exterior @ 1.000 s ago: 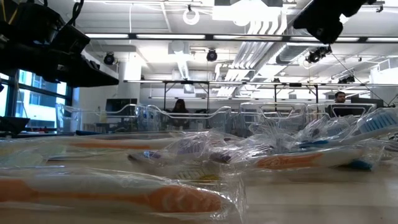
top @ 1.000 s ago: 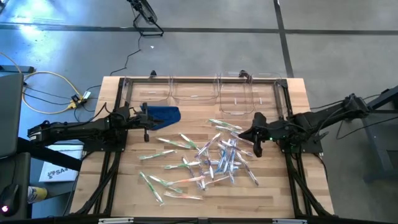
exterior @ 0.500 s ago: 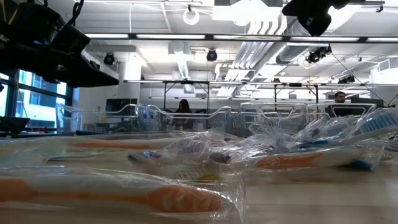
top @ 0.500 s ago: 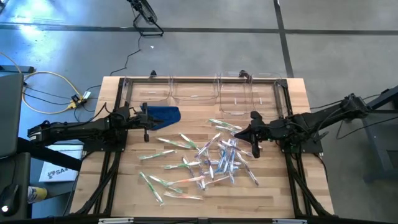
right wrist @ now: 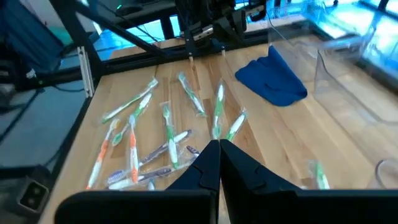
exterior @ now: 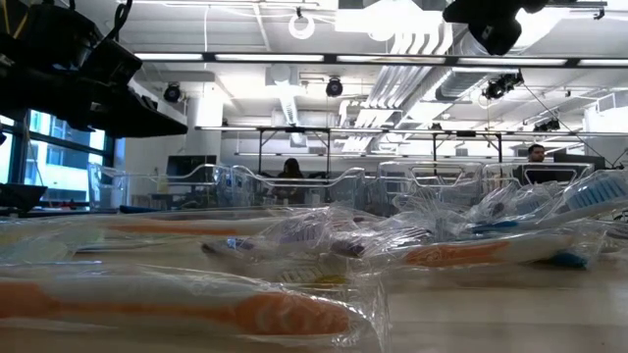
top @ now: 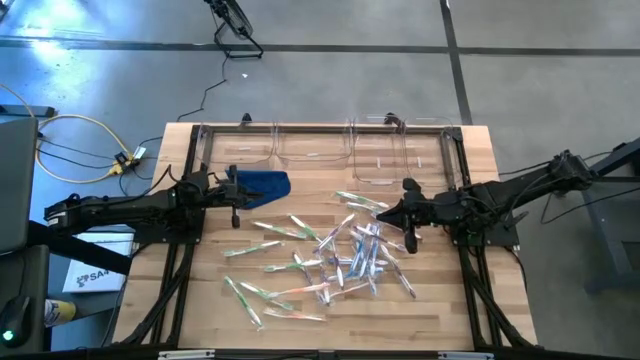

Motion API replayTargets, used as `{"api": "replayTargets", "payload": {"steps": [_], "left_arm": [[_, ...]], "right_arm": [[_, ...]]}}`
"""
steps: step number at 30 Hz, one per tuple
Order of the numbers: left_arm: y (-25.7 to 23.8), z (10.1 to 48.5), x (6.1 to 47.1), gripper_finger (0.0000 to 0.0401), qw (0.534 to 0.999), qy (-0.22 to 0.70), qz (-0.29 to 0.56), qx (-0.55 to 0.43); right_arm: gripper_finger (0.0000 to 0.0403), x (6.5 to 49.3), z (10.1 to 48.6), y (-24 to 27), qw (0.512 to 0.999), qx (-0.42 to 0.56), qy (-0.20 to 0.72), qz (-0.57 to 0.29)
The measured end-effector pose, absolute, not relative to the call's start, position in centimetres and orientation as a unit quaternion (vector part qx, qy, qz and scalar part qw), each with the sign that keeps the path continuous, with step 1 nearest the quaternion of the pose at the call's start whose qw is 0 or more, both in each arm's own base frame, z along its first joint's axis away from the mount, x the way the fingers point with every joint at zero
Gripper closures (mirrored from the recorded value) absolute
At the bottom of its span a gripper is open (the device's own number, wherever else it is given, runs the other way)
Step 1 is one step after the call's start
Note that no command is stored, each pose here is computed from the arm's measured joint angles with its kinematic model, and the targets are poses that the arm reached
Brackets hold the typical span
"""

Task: Pick & Place Toothbrushes
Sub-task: Put the violet toothbrush into the left transparent bin

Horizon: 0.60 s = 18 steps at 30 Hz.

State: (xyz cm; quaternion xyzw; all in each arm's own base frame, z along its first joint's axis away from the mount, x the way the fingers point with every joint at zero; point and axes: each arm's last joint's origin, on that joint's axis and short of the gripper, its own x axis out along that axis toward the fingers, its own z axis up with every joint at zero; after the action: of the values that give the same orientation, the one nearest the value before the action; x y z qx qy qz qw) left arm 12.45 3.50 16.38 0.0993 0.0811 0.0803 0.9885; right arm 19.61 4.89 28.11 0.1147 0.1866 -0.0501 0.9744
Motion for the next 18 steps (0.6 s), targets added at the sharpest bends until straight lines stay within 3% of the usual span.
{"api": "replayTargets", "payload": {"steps": [8, 18], "left_arm": [[3.5, 16.4, 12.5, 0.0401, 0.988, 0.081, 0.081, 0.099], [3.5, 16.3, 12.4, 0.0401, 0.988, 0.083, 0.081, 0.099]], "right_arm": [[0.0363, 22.4, 24.9, 3.9, 0.954, 0.105, 0.248, -0.134], [0.0208, 24.3, 21.7, 3.0, 0.926, 0.13, 0.33, -0.129]]}}
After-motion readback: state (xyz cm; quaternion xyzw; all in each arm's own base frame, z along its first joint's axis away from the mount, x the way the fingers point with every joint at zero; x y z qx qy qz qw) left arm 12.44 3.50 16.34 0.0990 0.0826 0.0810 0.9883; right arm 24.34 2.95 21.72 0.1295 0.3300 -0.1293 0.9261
